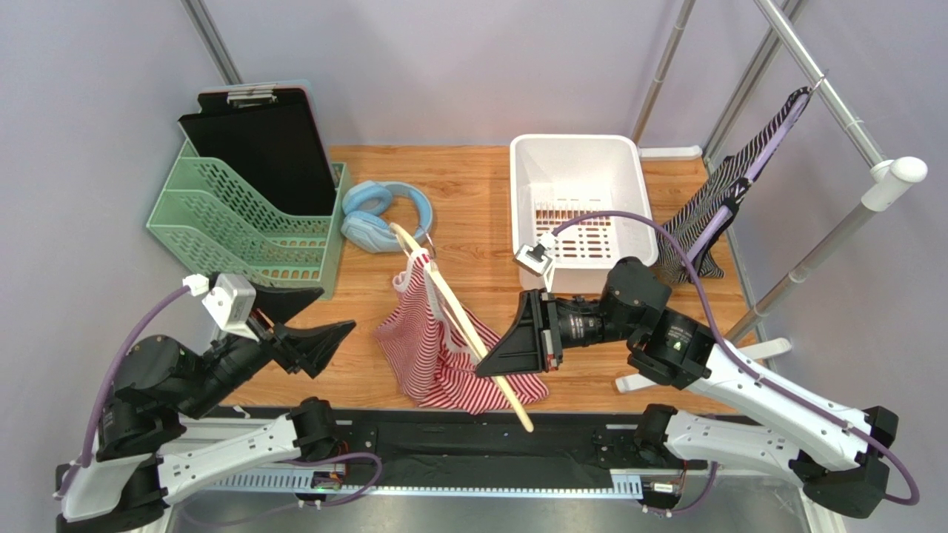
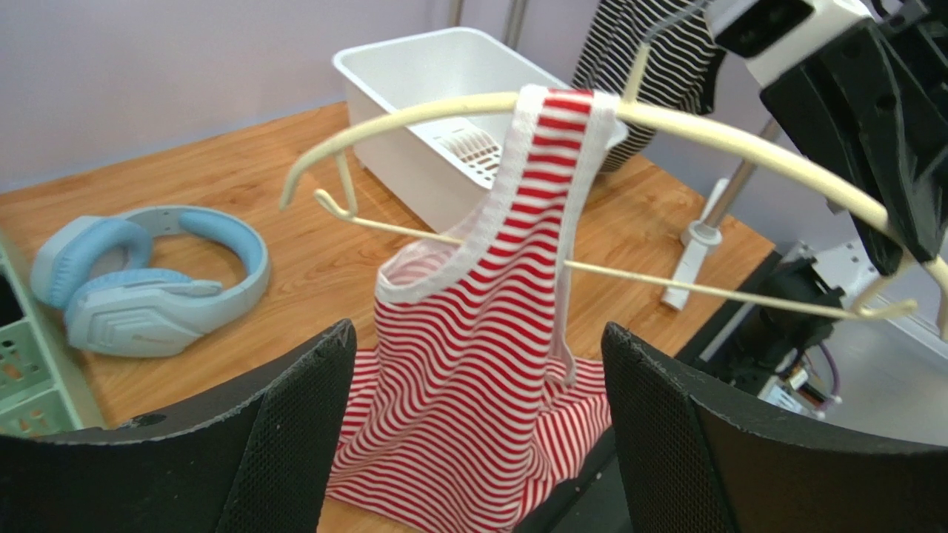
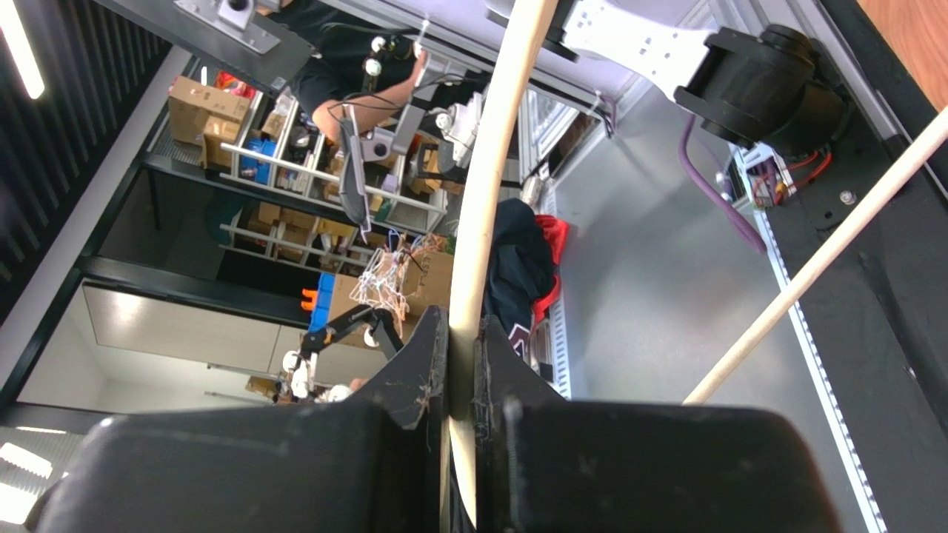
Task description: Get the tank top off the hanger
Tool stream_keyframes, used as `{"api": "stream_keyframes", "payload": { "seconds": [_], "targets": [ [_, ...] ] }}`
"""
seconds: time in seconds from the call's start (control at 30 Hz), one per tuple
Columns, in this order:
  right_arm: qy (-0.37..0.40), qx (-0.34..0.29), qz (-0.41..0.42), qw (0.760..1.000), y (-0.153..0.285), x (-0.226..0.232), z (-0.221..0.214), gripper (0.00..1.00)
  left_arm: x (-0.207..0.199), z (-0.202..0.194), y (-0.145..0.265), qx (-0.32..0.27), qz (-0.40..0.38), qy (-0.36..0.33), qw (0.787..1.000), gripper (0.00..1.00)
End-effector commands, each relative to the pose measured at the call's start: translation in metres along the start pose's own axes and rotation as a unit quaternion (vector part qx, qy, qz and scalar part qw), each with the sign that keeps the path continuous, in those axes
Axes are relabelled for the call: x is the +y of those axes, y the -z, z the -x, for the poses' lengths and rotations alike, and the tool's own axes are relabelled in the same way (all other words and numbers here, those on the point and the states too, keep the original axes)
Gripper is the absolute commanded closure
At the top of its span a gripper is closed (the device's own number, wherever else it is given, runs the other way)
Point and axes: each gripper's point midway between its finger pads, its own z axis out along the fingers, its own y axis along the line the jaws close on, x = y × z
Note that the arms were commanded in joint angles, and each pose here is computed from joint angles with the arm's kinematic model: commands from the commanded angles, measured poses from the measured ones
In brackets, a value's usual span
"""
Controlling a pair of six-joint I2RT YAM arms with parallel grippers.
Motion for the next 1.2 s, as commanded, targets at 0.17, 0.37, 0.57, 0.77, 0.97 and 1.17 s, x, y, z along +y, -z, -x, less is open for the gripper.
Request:
{"api": "stream_keyframes", "payload": {
  "seconds": [0.17,0.37,0.57,0.77,0.97,1.17],
  "targets": [
    [0.055,-0.030,0.070,0.996,0.010,0.040,0.009,1.00,-0.043,-0.042,-0.054,0.060,-0.100,-0.115,0.986,0.11],
    [0.059,-0.037,0.074,0.995,0.020,0.040,0.001,1.00,-0.055,-0.027,-0.078,0.064,-0.106,-0.141,0.982,0.11],
    [0.068,-0.038,0.080,0.994,0.026,0.043,-0.004,1.00,-0.067,-0.025,-0.094,0.070,-0.118,-0.139,0.981,0.19],
    [0.066,-0.036,0.079,0.994,0.029,0.040,-0.008,1.00,-0.060,-0.012,-0.105,0.055,-0.083,-0.129,0.987,0.18],
    [0.069,-0.040,0.080,0.994,0.033,0.039,-0.010,1.00,-0.060,-0.004,-0.116,0.052,-0.062,-0.115,0.990,0.20],
    [0.072,-0.043,0.078,0.993,0.036,0.039,-0.012,1.00,-0.069,-0.002,-0.128,0.060,-0.071,-0.101,0.991,0.38]
  ]
}}
